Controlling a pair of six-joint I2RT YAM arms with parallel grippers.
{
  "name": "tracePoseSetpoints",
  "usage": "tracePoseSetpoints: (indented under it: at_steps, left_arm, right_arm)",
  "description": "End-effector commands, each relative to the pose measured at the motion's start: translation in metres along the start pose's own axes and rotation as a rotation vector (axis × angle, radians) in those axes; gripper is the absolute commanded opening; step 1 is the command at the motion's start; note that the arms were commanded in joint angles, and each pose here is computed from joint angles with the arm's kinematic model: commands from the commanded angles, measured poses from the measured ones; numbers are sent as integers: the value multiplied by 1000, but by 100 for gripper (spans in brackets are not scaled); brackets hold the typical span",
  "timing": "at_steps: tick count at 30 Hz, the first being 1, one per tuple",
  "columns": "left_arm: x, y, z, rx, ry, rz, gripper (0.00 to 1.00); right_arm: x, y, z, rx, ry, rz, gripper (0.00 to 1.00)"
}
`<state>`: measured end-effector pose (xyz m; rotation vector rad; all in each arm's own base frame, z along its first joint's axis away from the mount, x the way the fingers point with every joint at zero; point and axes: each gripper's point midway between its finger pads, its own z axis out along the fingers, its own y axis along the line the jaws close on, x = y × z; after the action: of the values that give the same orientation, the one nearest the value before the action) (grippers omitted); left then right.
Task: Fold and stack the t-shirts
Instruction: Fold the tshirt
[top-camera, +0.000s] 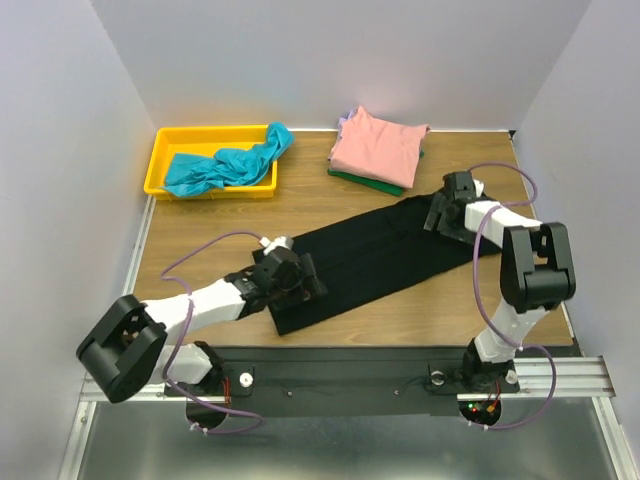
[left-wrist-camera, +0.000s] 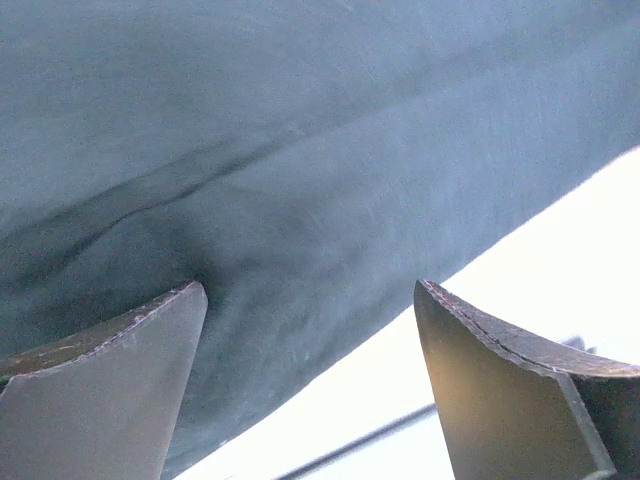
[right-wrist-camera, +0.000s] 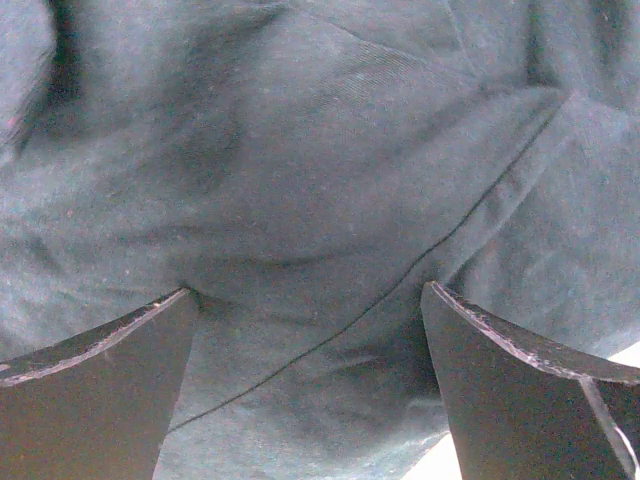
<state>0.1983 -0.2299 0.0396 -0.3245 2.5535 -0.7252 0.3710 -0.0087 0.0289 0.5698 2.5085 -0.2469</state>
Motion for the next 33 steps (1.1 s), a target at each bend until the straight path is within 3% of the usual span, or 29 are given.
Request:
tracePoseSetpoints:
  at_steps: [1, 6, 10, 15, 19, 22, 23, 25, 29, 33]
  left_arm:
    - [82, 15, -4, -43, 300, 71, 98]
    - [114, -49, -19, 145, 383, 198, 98]
    - [125, -85, -34, 211, 391, 288, 98]
    - [112, -110, -49, 251, 321, 331, 98]
    - [72, -95, -55, 135, 135, 289, 98]
    - [22, -50, -54, -66, -25, 179, 98]
    - [9, -33, -55, -122, -67, 140, 98]
    - [-31, -3, -52, -209, -166, 52, 98]
    - [-69, 47, -48, -319, -257, -47, 98]
    - [-86, 57, -39, -329, -278, -82, 98]
  right_arm:
    - [-25, -8, 35, -29, 14, -165, 100]
    - [-44, 7, 61, -61, 1, -281, 100]
    - [-70, 12, 52, -79, -74, -304, 100]
    - [-107, 16, -13, -161, -221, -266, 100]
    - [-111, 22, -74, -301, -305, -211, 100]
    - [-85, 39, -112, -435, -287, -196, 100]
    - [-56, 62, -122, -475, -261, -248, 100]
    - [-36, 79, -148, -466, -306, -299, 100]
    - [65, 149, -207, -684, -248, -460, 100]
    - [160, 186, -231, -717, -200, -678, 100]
